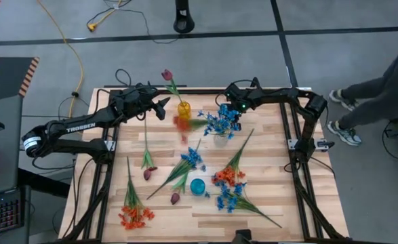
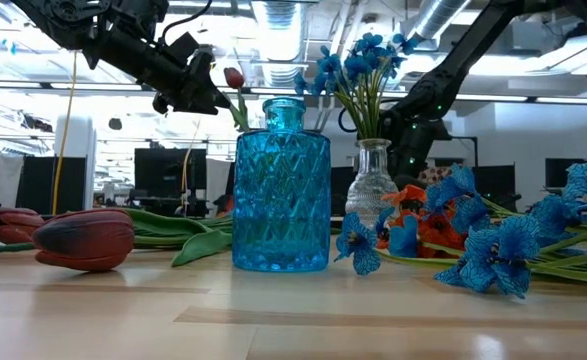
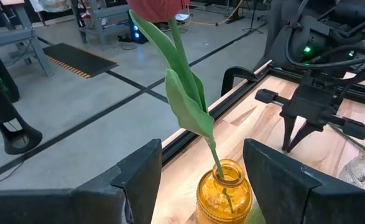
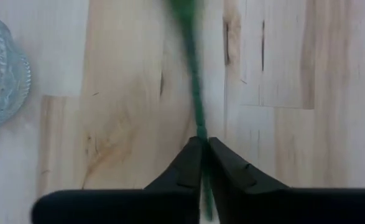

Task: Sort flowers into vase by color
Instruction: Put the top orange flowers into the blue vase

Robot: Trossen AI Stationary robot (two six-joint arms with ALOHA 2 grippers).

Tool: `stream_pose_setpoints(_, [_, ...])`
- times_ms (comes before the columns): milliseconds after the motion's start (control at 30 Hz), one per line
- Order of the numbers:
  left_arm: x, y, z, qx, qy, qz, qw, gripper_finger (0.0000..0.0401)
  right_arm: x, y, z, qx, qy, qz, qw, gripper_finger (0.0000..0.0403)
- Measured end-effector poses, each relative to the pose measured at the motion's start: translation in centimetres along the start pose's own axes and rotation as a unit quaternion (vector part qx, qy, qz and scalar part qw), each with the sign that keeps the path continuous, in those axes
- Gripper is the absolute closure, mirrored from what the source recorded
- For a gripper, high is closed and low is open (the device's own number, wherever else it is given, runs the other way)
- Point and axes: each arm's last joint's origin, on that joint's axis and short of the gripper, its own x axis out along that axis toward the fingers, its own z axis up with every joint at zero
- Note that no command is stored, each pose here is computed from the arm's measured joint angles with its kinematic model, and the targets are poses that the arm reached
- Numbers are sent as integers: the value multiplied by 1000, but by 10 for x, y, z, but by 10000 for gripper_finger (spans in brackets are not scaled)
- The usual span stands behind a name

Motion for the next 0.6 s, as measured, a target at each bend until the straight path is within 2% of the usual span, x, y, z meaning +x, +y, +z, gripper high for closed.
stream_pose_setpoints(133, [0, 0, 0, 0, 0, 0, 1000, 186, -2, 1, -1, 1, 7, 0, 1000, 383])
stream_pose_setpoints(367, [0, 0, 0, -1, 0, 0, 1000, 186, -14, 2, 1, 3, 3, -11, 1000, 368])
stream_pose_setpoints(600, [0, 0, 0, -1, 0, 0, 1000, 186, -36, 8, -1, 7, 15, -13, 1000, 381])
